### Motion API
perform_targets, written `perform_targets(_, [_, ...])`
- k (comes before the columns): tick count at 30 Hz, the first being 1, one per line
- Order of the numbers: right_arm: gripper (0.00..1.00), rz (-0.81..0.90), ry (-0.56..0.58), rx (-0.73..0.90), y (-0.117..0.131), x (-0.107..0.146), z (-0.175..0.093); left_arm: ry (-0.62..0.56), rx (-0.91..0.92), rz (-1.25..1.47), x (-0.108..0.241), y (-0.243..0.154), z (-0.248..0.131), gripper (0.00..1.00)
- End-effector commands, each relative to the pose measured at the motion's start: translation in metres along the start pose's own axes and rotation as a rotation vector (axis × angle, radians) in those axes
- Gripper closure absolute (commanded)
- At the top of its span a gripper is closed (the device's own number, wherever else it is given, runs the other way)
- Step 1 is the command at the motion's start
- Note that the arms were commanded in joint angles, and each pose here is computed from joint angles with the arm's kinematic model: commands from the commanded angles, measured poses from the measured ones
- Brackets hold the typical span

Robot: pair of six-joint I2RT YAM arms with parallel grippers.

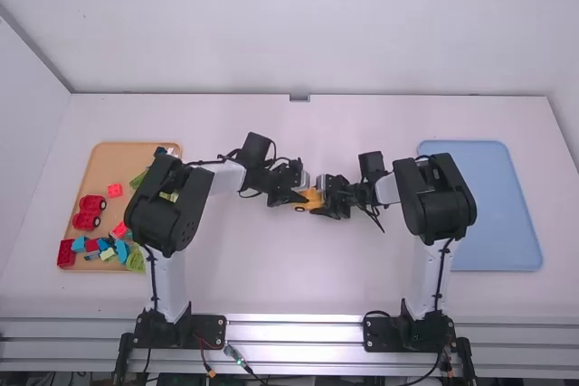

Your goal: Assemble lego blocks to make yellow taxi

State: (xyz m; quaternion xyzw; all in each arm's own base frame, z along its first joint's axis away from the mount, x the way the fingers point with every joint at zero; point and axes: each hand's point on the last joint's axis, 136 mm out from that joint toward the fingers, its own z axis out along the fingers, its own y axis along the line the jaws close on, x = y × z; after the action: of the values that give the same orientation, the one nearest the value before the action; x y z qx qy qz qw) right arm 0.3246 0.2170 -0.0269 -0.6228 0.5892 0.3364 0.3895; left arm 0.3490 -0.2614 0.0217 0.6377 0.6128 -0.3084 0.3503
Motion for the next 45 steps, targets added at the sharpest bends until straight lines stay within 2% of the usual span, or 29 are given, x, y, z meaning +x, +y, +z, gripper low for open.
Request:
perform_targets(1, [0.61,0.015,0.042,-0.014,0.009,0.011,0.006,0.132,0.001,-0.029,0.035,-0.010,0.011,0.98])
perform_targets(5, [0.62,0.016,0.042,-0.014,0.009,0.012,0.006,0.241,-0.046,-0.078,0.055,-0.005,0.008,0.98])
perform_targets(12, [0.62,0.010,0.041,-0.012,0.008,0.011,0.006,0.245,-0.006,-0.093,0.060,-0.021,0.014,0.98])
perform_targets(16, [0.62,0.012,0.041,-0.013,0.008,0.011,0.006,0.361,-0.028,-0.070,0.076,-0.029,0.020,0.98])
perform_targets(22, [0.62,0.012,0.041,-0.013,0.008,0.011,0.006,0.432,-0.013,-0.044,0.080,-0.040,0.027,0.98])
perform_targets(27, [0.62,0.015,0.042,-0.015,0.009,0.011,0.006,0.538,-0.079,-0.086,0.099,-0.031,0.015,0.98])
perform_targets(32, [0.62,0.014,0.042,-0.014,0.008,0.011,0.006,0.491,-0.023,-0.047,0.098,-0.045,0.021,0.98])
perform_targets(41, [0.62,0.014,0.042,-0.014,0.009,0.011,0.006,0.426,-0.022,-0.043,0.096,-0.047,0.031,0.97])
perform_targets(43, [0.62,0.016,0.042,-0.014,0.009,0.011,0.006,0.420,-0.020,-0.042,0.094,-0.046,0.031,0.91])
perform_targets(45, [0.62,0.016,0.042,-0.014,0.009,0.011,0.006,0.425,-0.019,-0.045,0.092,-0.043,0.031,0.78])
